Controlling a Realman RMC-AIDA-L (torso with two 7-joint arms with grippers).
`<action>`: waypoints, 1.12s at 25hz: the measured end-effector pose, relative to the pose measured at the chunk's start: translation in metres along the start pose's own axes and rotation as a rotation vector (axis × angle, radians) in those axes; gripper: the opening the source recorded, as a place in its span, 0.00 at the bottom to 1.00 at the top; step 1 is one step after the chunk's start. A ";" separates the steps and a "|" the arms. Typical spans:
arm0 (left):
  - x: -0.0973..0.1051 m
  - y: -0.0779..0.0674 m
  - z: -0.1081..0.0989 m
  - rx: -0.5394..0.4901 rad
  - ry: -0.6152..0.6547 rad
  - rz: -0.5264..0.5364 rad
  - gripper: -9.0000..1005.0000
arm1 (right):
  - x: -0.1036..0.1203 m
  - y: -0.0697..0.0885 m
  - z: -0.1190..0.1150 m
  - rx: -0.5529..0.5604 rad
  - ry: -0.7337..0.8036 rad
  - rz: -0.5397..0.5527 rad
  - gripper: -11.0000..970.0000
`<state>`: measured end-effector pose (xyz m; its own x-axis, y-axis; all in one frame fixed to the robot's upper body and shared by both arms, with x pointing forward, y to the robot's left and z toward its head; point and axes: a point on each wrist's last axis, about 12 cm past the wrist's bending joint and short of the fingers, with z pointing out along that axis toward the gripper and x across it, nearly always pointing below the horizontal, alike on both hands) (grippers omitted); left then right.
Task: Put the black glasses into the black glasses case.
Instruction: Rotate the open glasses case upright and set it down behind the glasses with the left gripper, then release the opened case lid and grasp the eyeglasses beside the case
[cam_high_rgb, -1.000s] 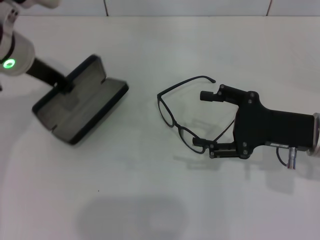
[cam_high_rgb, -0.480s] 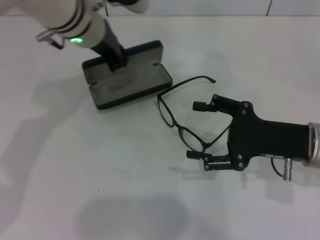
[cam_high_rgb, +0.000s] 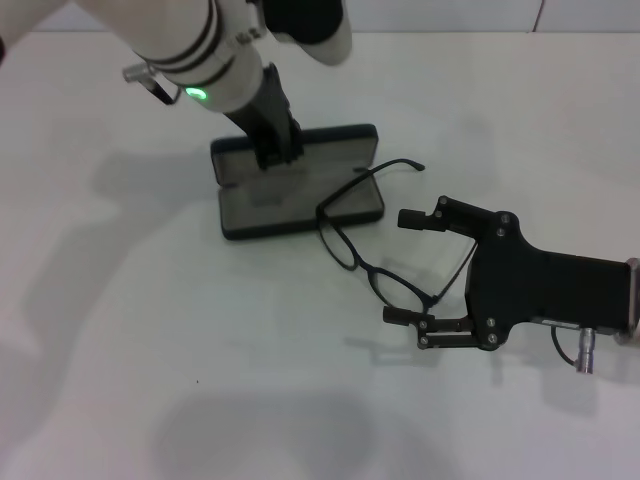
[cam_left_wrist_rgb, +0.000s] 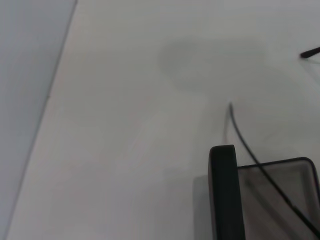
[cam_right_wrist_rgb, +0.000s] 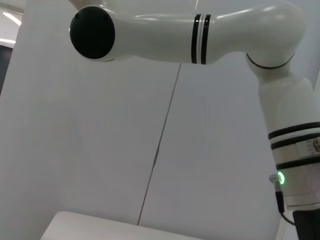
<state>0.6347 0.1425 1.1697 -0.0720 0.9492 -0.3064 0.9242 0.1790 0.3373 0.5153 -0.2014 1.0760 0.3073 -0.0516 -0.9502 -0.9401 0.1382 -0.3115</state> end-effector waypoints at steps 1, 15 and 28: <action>-0.001 -0.003 0.002 0.009 0.002 0.007 0.20 | 0.000 0.000 0.000 0.001 0.000 0.001 0.87; -0.003 -0.008 -0.003 0.006 -0.016 -0.026 0.40 | 0.002 0.003 0.001 0.010 0.004 0.017 0.87; 0.067 -0.053 -0.050 -0.022 -0.965 -0.304 0.80 | 0.001 -0.014 0.005 0.096 0.019 0.053 0.87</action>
<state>0.5621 0.2090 1.1755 0.0394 0.2495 -0.9676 0.9095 0.3922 0.1382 0.5295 -0.1986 1.0790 0.2537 -0.0602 -0.9654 -0.9362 0.2356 -0.2607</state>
